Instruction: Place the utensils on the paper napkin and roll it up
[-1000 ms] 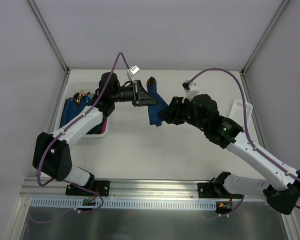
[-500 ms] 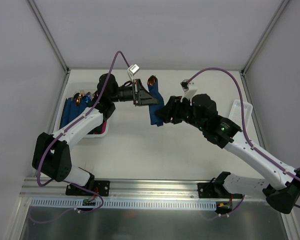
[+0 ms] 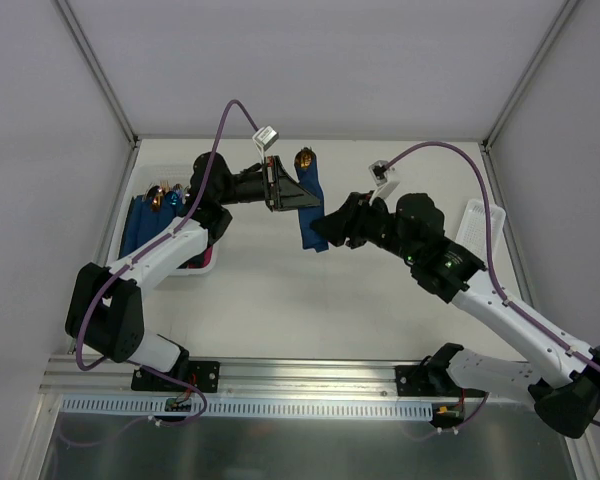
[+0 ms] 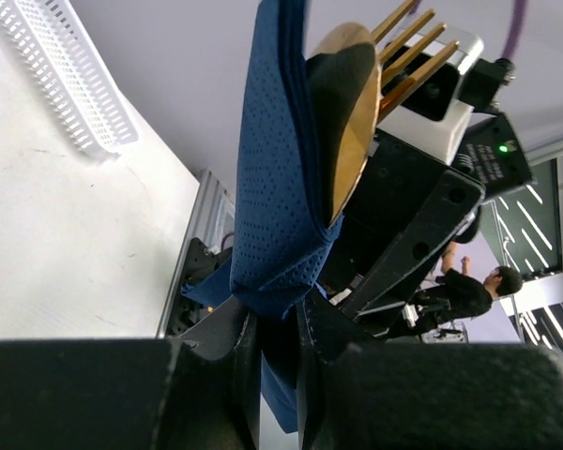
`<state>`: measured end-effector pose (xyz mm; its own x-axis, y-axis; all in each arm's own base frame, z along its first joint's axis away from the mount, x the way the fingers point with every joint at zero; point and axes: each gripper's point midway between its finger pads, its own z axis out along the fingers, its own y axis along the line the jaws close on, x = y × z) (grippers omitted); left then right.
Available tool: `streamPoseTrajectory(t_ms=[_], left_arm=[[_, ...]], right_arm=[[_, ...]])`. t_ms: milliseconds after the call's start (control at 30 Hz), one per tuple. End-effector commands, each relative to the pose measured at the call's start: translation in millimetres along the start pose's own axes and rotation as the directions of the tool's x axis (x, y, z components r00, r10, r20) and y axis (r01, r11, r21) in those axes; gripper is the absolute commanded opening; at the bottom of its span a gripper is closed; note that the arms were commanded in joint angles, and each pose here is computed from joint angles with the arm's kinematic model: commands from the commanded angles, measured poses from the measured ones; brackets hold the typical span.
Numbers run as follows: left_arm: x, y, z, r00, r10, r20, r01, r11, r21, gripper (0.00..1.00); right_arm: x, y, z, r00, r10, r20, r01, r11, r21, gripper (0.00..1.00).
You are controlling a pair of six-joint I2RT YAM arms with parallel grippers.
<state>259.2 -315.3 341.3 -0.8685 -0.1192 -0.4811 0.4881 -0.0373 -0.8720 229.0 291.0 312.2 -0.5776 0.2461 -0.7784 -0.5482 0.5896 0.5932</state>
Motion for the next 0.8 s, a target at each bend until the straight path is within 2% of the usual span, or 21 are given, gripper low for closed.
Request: streamPoseTrajectory(t_ms=[0,100,233,367,533,767], left_arm=[[3.6,-32.7,-0.4,0.997,0.072,-0.019,-0.07,0.992,0.109,0.0],[3.6,-29.9,-0.5,0.998,0.058,-0.016,-0.056,0.993,0.106,0.0],[3.9,-31.0,-0.2,0.998,0.058,-0.016,-0.056,0.992,0.112,0.0],[3.5,-31.9,0.5,0.998,0.065,-0.016,-0.062,0.991,0.117,0.0],[3.1,-32.4,1.1,0.998,0.065,-0.015,-0.063,0.991,0.12,0.0],[4.9,-36.9,2.5,0.997,0.072,-0.019,-0.068,0.988,0.137,0.0]], right_arm=[[-6.7,10.1,-5.0,0.998,0.05,0.036,-0.046,0.994,-0.1,0.51],[-16.7,16.6,-9.8,0.993,0.082,0.087,-0.065,0.981,-0.183,0.47],[-18.2,25.7,-14.9,0.99,0.102,0.102,-0.072,0.962,-0.262,0.41],[-17.5,31.6,-15.5,0.99,0.108,0.092,-0.076,0.951,-0.301,0.39],[-13.6,31.6,-12.9,0.991,0.117,0.072,-0.089,0.948,-0.306,0.39],[-11.5,29.9,-9.9,0.991,0.122,0.059,-0.098,0.948,-0.303,0.49]])
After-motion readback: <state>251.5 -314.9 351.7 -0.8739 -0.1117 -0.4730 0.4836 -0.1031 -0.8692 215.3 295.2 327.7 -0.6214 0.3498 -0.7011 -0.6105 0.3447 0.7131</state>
